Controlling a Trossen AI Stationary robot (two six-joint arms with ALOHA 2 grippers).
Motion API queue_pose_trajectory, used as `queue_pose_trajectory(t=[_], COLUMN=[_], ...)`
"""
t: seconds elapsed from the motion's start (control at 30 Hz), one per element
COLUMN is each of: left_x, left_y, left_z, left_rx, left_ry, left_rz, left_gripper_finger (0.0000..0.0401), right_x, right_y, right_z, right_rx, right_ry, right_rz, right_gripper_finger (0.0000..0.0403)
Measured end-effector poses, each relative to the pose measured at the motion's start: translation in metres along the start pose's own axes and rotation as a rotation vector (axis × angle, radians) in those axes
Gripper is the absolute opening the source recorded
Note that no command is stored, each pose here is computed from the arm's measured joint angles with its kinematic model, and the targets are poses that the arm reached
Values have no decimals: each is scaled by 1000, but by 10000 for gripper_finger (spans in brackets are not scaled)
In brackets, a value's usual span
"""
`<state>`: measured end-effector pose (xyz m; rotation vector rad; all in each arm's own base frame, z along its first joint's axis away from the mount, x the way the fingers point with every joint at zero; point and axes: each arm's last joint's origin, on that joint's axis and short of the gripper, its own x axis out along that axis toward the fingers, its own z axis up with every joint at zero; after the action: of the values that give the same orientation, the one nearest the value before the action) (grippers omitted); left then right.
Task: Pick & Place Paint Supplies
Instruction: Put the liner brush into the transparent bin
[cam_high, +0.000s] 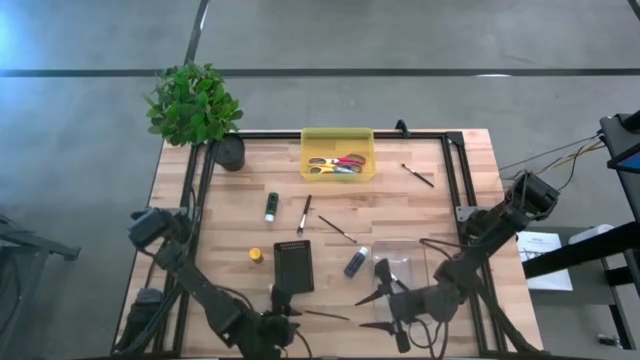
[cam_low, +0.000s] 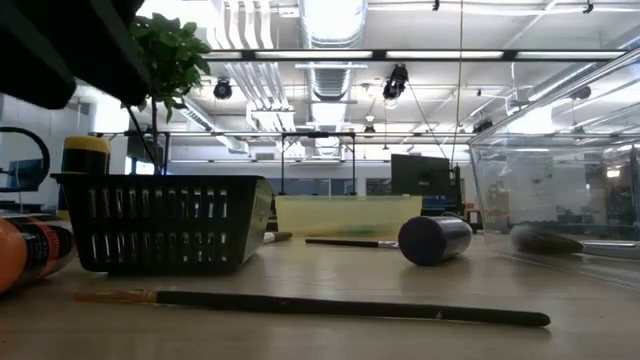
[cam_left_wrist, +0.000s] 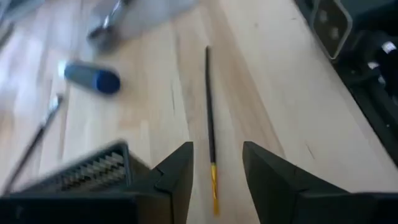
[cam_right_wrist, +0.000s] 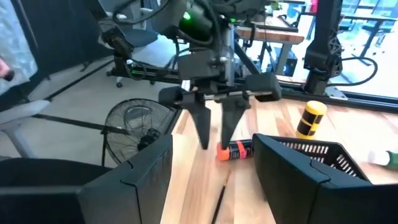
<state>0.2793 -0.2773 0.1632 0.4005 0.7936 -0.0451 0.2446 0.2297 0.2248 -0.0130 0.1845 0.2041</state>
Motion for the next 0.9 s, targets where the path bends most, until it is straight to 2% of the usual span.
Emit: queue_pose_trajectory(t=[0.1, 0.23, 0.5, 0.9], left_x=[7, 24, 30, 39], left_y=[2, 6, 11, 17], left_z=[-4, -15, -14, -35], left_rx=[-92, -135, -154, -178], left_ry=[87, 185, 207, 264], left_rz=[-26, -70, -96, -69], left_gripper_finger=[147, 134, 93, 88], right_x=[-2, -3, -5, -6], right_y=[3, 5, 8, 8], right_z=[0, -1, -2, -2], right_rx=[-6, -8, -12, -13], right_ry=[-1, -2, 2, 8], right_rz=[-8, -2, 8, 9], right_gripper_finger=[218, 218, 218, 218])
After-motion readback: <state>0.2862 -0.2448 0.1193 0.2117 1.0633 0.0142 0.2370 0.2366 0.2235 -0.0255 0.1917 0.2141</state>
